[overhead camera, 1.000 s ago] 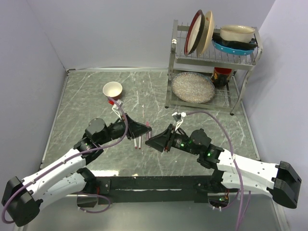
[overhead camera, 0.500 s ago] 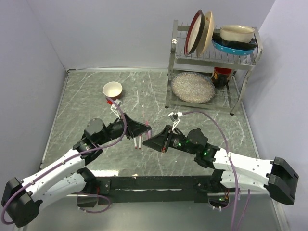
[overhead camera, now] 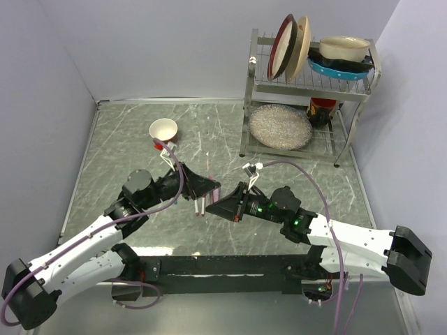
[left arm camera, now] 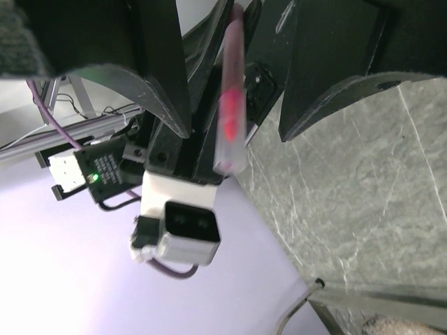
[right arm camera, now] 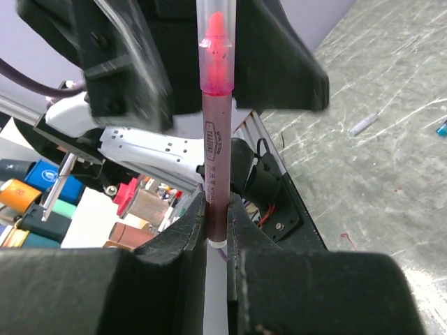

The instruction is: Insert the pens into the pen caps

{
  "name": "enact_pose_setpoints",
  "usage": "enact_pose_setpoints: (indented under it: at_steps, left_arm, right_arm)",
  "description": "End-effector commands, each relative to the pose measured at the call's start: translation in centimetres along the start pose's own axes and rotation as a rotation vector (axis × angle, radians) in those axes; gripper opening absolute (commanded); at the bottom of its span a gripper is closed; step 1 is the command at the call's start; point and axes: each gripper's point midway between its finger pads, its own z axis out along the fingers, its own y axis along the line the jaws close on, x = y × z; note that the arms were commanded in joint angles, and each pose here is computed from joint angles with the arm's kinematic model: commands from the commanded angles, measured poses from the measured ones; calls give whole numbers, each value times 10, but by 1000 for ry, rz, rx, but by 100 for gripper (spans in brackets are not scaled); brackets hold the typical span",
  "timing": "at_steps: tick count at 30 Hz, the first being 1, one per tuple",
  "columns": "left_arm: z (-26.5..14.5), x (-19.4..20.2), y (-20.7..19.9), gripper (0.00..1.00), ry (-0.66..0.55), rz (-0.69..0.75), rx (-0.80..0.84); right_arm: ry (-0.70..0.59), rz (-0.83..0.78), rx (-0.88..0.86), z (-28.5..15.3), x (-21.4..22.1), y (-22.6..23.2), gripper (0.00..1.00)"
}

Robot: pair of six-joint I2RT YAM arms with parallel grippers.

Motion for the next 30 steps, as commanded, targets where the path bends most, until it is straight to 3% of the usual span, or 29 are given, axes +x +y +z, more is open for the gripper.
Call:
enact_pose_setpoints:
  at_steps: [1, 6, 12, 15, 16, 18, 19, 24, 30]
  left_arm:
    - [5, -26, -22, 58, -61, 76, 24]
    - [5, -32, -31, 59, -73, 89, 43]
    - [6, -36, -32, 54, -77, 103, 35]
    - [7, -34, -31, 39, -66, 101, 35]
    - [7, -32, -31, 23, -59, 98, 39]
    - [7, -27, -34, 3, -37, 91, 66]
    - [7, -24, -37, 1, -25, 69, 83]
    - [-5, 0, -33, 1, 6, -27, 154]
    - [-13, 25, -14, 1, 17, -75, 142]
  right_arm:
    - [-30, -31, -83, 0, -13, 27, 0]
    - [-31, -38, -78, -1, -13, 28, 0]
    - [-29, -43, -84, -2, -13, 30, 0]
    - [-31, -51, -90, -2, -15, 33, 0]
    - [-35, -55, -93, -2, -16, 35, 0]
    - [-49, -76, -96, -2, -22, 38, 0]
    - [-73, -82, -82, -1, -27, 38, 0]
    - [-218, -134, -27, -2, -70, 45, 0]
    - [-305, -185, -10, 9, -120, 62, 0]
